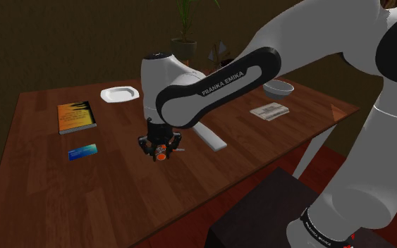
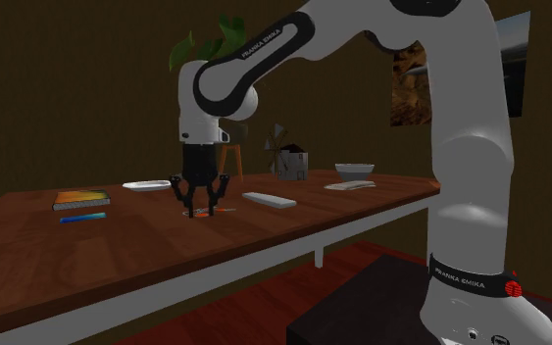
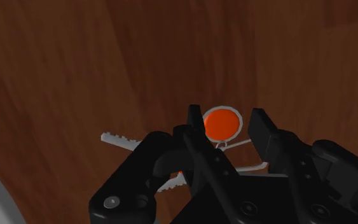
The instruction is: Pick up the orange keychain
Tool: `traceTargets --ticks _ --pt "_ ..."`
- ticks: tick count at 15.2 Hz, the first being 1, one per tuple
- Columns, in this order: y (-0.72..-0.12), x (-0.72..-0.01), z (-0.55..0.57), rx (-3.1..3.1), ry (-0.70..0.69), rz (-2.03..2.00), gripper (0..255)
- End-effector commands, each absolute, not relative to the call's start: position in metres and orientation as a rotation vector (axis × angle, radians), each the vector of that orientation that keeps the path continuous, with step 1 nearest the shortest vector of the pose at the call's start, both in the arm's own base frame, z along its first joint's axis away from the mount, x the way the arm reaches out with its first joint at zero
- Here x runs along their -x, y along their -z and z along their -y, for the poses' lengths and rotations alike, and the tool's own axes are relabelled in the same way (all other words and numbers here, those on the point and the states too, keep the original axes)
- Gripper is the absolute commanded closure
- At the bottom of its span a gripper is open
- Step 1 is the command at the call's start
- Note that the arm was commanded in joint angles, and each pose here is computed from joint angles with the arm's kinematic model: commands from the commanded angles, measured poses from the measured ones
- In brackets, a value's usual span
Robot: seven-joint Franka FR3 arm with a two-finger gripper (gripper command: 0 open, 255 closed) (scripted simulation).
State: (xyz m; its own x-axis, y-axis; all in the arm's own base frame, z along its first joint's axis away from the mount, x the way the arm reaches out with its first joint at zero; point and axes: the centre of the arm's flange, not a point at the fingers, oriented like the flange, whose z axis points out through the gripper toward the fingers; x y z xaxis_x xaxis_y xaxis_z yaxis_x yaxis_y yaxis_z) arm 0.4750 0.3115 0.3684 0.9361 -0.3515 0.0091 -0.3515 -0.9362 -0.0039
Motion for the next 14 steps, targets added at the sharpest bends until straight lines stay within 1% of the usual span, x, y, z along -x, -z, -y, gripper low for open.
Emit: traceTargets --ticks 1,14 --pt "-0.367 -0.474 -0.311 3.093 -0.002 -0.560 255" --pt "-0.436 -0.474 -0.311 3.093 -0.002 -0.560 255"
